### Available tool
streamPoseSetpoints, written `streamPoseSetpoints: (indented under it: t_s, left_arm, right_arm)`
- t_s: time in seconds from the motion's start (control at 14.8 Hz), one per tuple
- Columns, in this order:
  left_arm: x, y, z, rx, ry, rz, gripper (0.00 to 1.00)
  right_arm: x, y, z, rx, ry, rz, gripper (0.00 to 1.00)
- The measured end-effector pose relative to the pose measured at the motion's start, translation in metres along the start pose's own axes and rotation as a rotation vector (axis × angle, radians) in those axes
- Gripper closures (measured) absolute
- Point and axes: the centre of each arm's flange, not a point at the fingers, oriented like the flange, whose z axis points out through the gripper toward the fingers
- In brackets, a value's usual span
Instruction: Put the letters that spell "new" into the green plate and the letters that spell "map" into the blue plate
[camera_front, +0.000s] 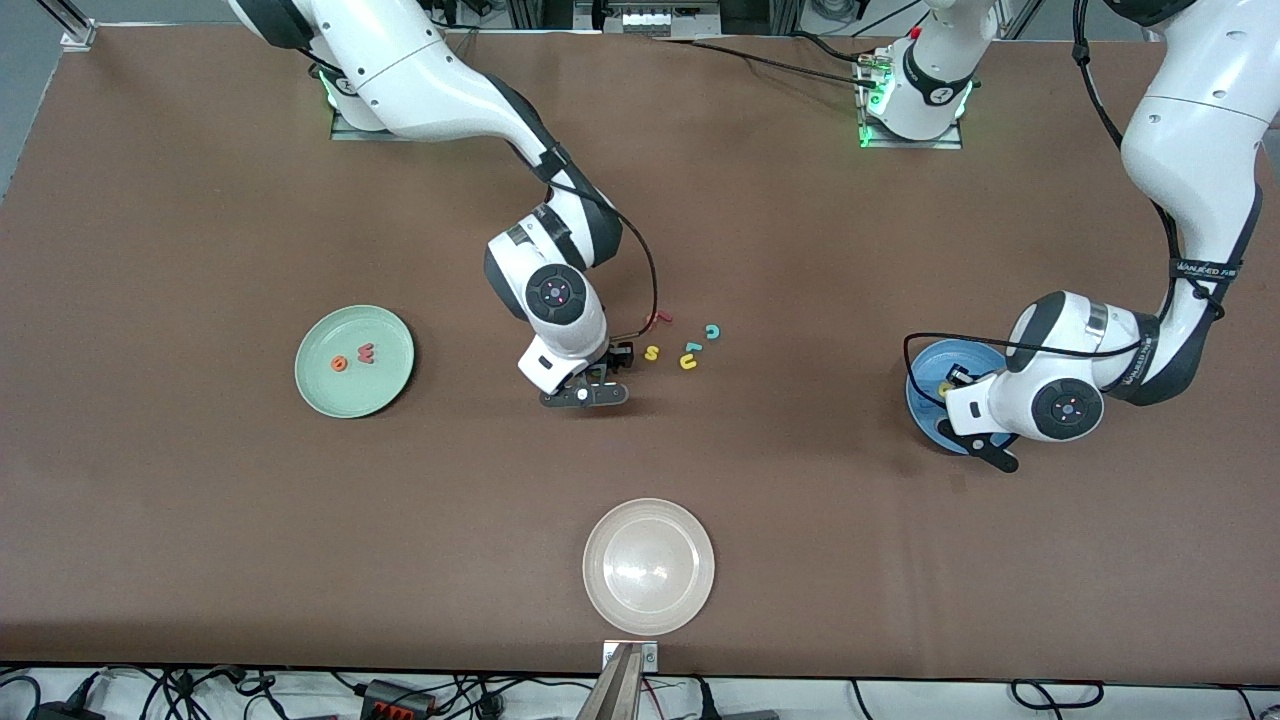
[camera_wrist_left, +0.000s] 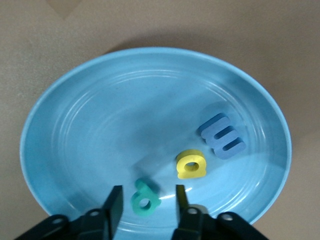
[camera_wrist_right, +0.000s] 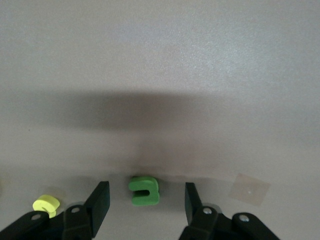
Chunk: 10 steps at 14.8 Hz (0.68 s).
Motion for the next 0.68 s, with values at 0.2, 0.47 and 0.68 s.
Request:
streamPoseSetpoints:
  t_s: [0.2,0.47,0.68]
  left_arm:
    - [0.001,-0.001,-0.007,0.005,0.011,-0.003,0.19]
    - [0.0,0.0,-0.042,0.01,0.062,-0.022,0.0]
    - [-0.009,0.005,-0.085,-0.028,0.062,-0.054,0.0]
  right_arm:
    - [0.001,0.001,0.004,-0.004,-0.002,0.001,0.34]
    - [0.0,0.002,0.006,-0.006,-0.004,0.001,0.34]
    - [0.0,0.002,0.006,-0.006,-0.005,0.001,0.4]
